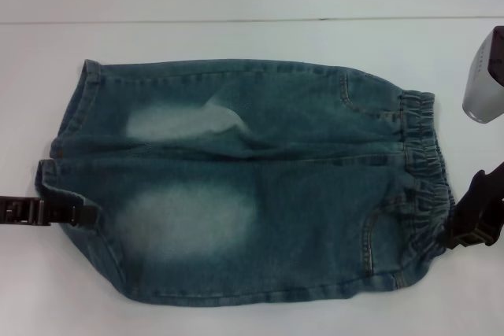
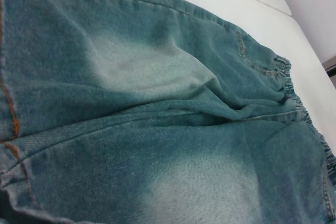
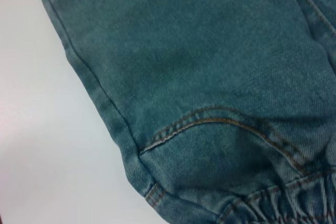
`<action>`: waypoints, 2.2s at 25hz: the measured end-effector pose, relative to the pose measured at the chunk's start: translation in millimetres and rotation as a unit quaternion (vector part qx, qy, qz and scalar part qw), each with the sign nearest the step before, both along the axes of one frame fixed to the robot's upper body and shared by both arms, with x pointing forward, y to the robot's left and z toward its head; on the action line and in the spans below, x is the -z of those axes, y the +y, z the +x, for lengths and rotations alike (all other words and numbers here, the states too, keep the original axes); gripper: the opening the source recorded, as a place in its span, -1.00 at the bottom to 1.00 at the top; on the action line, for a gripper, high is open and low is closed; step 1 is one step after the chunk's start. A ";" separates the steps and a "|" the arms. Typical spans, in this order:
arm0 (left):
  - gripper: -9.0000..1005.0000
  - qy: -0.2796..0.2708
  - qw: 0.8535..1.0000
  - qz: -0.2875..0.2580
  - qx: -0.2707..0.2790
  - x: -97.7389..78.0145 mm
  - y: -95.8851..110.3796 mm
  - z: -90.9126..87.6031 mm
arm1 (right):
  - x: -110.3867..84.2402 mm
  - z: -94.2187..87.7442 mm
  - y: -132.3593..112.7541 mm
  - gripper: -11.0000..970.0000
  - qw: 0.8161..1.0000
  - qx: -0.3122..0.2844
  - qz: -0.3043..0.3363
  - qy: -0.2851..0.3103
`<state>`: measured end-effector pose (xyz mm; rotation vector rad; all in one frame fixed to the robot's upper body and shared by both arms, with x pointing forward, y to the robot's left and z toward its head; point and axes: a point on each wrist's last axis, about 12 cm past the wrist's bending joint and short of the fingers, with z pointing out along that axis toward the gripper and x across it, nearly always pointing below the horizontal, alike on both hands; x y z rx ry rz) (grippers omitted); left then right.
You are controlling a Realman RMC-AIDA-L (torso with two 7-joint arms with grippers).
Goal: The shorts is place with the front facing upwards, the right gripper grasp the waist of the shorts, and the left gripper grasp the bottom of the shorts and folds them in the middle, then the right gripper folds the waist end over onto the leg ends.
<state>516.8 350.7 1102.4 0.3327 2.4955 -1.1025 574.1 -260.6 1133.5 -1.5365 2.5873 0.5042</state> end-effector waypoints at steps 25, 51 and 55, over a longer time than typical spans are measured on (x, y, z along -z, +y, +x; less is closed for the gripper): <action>-0.88 -0.047 0.996 -0.050 -0.060 -21.9 9.1 26.2 | -1.2 -15.6 -75.5 -0.91 0.957 0.192 0.216 -0.026; -0.88 -0.150 0.958 0.039 -0.240 -2.9 7.2 89.6 | 38.8 33.1 -78.7 -0.91 0.848 0.413 0.287 -0.166; -0.88 -0.165 0.954 0.058 -0.242 -0.9 0.7 95.5 | 37.4 45.2 -69.4 -0.91 0.851 0.410 0.270 -0.189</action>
